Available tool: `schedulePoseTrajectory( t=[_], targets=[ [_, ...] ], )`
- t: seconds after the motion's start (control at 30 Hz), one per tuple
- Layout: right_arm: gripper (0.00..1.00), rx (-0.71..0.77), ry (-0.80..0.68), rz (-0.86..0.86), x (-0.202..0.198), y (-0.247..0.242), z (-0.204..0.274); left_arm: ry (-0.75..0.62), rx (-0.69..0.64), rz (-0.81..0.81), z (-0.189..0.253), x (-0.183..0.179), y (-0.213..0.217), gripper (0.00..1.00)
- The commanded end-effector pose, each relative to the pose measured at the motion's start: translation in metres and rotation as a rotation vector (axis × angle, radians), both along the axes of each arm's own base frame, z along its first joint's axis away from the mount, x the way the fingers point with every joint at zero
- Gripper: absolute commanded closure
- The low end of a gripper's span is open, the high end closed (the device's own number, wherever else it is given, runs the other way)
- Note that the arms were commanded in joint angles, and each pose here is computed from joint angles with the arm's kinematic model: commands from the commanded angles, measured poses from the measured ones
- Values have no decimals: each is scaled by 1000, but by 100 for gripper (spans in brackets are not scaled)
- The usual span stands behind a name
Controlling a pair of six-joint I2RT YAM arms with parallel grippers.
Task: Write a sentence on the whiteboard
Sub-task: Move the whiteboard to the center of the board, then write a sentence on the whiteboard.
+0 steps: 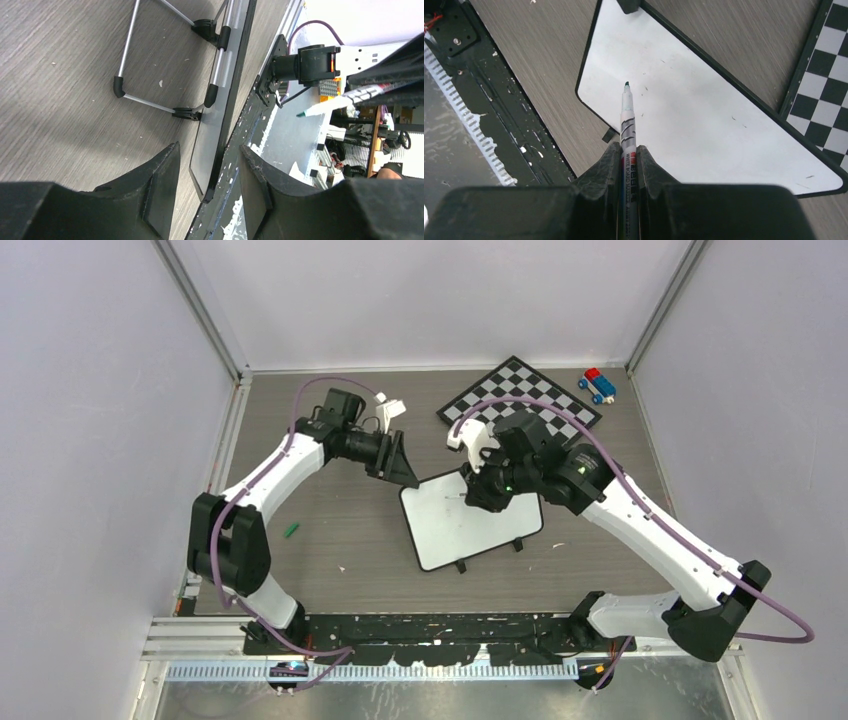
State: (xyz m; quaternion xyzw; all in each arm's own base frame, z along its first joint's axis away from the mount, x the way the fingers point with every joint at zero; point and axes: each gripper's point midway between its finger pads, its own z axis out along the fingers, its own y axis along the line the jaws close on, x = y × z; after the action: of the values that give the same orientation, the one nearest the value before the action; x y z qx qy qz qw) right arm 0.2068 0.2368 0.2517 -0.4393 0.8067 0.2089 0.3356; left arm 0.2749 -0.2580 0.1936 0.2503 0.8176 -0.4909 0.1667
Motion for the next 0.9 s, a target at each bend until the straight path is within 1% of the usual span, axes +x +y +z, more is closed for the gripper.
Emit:
schedulePoseTrajectory(
  t=[0.0, 0.1, 0.13, 0.17, 0.23, 0.33, 0.37, 0.4, 0.5, 0.57, 0.7, 0.77, 0.87],
  targets=[
    [100, 26, -118, 21, 11, 11, 25, -55, -28, -5, 11, 1, -5, 52],
    [100, 30, -101, 31, 7, 12, 20, -51, -7, -29, 7, -3, -12, 51],
    [100, 31, -98, 30, 6, 11, 18, -49, 3, -36, 5, -5, -15, 53],
    [100, 28, -102, 23, 6, 9, 18, -47, 9, -42, 3, -8, -18, 57],
    [100, 17, -117, 2, 7, 3, 16, -24, 12, -32, -7, -16, -24, 68],
    [100, 2, -126, -31, 10, -4, 16, -34, -9, 65, -13, -12, -26, 90],
    [100, 17, -116, -40, 11, -4, 17, -33, -10, 99, -14, -10, -25, 96],
    [100, 40, -108, -66, 13, -5, 21, -37, -12, 123, -14, -9, -24, 100],
    [100, 90, -74, -157, 22, -10, 25, -33, -14, 188, -10, -6, -22, 100],
    [100, 122, -62, -181, 23, -13, 28, -29, -10, 212, -11, -5, -20, 100],
    [100, 118, -62, -195, 24, -15, 23, -76, 44, 268, -19, 5, -12, 100],
    [100, 94, -79, -152, 22, -16, 18, -92, 62, 301, -24, 10, -8, 100],
    [100, 109, -92, -119, 18, -15, 18, -103, 56, 313, -28, 12, -8, 100]
  ],
)
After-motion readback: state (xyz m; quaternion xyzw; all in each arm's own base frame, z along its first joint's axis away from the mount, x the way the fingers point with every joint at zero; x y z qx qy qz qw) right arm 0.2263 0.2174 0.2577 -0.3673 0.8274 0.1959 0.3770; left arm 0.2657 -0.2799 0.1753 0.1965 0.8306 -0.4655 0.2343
